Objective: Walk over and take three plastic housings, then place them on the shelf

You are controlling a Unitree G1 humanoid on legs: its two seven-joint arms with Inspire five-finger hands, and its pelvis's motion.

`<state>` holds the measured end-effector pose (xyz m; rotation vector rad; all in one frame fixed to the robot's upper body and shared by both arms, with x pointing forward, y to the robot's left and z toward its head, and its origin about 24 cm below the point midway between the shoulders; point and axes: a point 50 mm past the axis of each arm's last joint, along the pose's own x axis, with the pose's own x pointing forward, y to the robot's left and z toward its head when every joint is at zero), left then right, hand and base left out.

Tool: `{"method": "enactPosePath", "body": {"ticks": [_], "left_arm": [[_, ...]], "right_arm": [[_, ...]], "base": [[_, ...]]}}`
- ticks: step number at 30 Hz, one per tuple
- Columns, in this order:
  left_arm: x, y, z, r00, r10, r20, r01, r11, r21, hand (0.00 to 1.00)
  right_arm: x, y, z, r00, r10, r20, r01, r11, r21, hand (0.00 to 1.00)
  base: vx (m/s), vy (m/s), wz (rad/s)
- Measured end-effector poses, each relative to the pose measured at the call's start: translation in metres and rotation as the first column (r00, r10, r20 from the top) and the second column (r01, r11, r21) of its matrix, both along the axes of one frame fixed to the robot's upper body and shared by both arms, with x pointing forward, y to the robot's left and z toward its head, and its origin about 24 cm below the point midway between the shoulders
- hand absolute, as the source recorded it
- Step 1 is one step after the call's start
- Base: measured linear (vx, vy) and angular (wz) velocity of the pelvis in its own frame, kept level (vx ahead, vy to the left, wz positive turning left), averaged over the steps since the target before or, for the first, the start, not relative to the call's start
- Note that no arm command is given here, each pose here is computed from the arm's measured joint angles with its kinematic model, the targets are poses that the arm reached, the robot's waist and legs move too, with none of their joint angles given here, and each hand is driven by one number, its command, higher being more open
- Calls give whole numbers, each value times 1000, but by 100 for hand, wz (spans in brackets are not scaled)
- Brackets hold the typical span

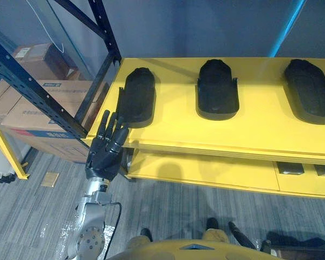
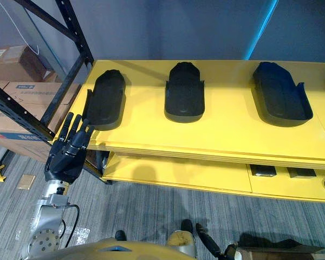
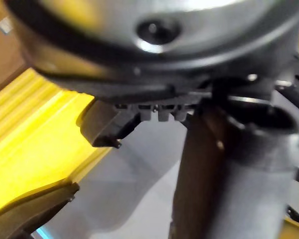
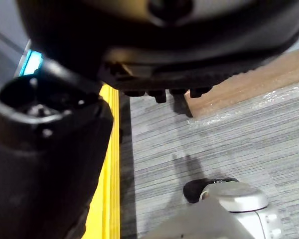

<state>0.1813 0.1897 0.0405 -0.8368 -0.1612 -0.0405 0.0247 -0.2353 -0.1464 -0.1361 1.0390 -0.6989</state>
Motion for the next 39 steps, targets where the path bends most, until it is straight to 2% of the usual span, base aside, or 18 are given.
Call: {"method": "enactPosePath", "body": {"ticks": [16,28,39], "left_arm": [[1,-8,-6,998,-45,-53,41,997,-63,100],[1,-2,-9,993,36,-116,-44,997,-67,100],[15,1,5,992,110,-58,-115,990,-85,100]], "right_arm": [[1,1,0,1000,12,7,-12,1000,18,100],[-1,-2,0,1000,-2,3,2,1000,17,100],[-4,-6,2,1000,-16,0,16,1000,18,100]], "base": [[3,2,-1],[-23,2,-5],[11,4,-7]]}}
